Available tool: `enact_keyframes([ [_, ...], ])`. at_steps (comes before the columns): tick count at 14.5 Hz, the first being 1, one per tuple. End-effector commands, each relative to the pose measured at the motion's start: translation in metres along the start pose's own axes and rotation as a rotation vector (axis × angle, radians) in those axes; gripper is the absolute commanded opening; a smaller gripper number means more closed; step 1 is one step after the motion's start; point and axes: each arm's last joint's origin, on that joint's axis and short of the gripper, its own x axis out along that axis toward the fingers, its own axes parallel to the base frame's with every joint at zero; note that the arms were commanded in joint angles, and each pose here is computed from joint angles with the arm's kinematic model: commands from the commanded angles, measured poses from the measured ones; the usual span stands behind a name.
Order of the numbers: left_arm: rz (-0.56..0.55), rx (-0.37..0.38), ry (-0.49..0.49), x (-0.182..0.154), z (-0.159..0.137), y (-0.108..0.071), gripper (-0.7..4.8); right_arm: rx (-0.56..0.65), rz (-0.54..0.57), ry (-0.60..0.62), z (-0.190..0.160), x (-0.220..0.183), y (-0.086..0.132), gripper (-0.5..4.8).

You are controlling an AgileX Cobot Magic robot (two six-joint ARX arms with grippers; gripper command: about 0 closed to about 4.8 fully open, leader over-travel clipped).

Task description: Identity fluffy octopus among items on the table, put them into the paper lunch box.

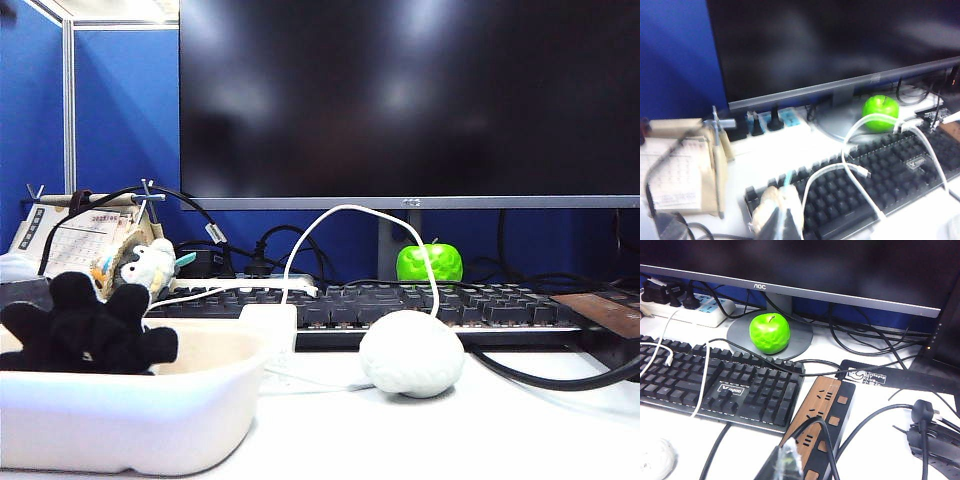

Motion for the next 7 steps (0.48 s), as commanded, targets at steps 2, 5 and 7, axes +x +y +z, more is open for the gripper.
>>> enact_keyframes([
  [2,0.014,-0.003,-0.125,-0.011,-0.023,-0.006,-0.02,-0.002,0.001,-0.018,0.003,-0.001,0.000,-0.06],
  [5,0.062,-0.018,-0.196,-0.026,-0.029,-0.011,-0.02,-0.002,0.001,-0.018,0.003,-0.001,0.000,-0.06],
  [7,0.073,-0.016,-0.225,-0.032,-0.027,-0.013,-0.02,-0.002,0.001,-0.018,0.003,-0.001,0.000,-0.06],
])
